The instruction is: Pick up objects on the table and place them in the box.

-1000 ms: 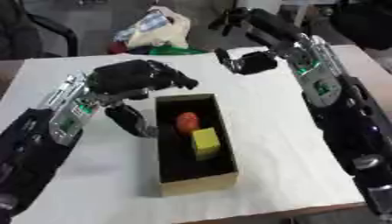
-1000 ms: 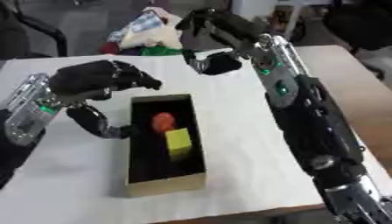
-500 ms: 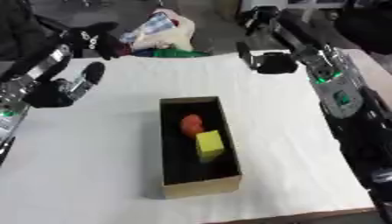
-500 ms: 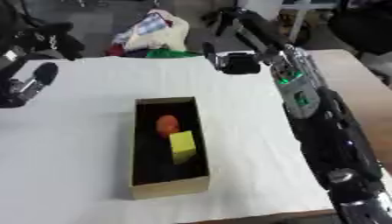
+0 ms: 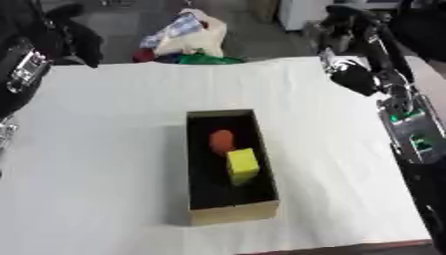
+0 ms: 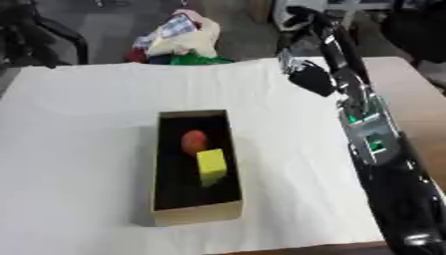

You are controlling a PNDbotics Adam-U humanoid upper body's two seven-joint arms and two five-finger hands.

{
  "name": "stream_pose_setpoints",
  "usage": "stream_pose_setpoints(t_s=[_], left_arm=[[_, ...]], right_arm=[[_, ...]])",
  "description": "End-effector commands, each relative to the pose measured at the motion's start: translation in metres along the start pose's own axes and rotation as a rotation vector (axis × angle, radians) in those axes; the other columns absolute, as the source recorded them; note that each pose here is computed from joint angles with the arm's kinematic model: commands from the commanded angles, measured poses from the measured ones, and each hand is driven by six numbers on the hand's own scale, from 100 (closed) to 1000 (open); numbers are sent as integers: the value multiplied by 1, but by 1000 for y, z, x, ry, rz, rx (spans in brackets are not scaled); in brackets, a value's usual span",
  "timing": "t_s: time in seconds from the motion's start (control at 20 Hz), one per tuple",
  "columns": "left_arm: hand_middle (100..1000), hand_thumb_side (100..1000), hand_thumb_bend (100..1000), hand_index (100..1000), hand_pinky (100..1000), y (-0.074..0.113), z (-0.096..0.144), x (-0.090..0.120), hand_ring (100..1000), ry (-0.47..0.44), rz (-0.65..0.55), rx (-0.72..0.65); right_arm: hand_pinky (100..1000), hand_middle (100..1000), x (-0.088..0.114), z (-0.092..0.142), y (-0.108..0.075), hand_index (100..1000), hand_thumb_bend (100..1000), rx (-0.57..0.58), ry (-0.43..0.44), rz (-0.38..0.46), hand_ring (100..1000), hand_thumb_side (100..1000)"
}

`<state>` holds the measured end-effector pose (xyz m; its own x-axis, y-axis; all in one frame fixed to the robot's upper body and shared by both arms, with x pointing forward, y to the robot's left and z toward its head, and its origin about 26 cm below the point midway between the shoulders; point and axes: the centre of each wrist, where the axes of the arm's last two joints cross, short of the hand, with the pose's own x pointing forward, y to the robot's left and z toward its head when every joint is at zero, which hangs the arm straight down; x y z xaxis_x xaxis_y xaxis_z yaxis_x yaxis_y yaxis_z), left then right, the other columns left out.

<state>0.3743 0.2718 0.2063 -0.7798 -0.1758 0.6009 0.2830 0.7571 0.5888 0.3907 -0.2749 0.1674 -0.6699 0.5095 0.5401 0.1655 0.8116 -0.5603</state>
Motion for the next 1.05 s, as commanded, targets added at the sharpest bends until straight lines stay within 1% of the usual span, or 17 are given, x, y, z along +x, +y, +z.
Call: stream_pose_setpoints(t_s=[0.05, 0.25, 0.45, 1.05], left_arm=[[655, 970, 136, 933, 570, 5, -1, 9, 625, -12, 29, 28], [650, 974, 148, 926, 564, -2, 3, 9, 621, -6, 76, 47], [647, 985, 151, 919, 560, -7, 7, 9, 619, 8, 100, 49], [632, 1000, 160, 907, 547, -16, 15, -1, 612, 53, 142, 37]], right_arm=[[755, 688, 8, 4, -12, 891, 100, -79, -11, -53, 596, 569], [751, 678, 7, 20, -12, 889, 100, -129, 19, -114, 588, 582], [748, 671, 9, 27, -13, 890, 100, -159, 30, -146, 581, 589], [745, 664, 5, 34, -10, 888, 100, -173, 65, -177, 575, 600]])
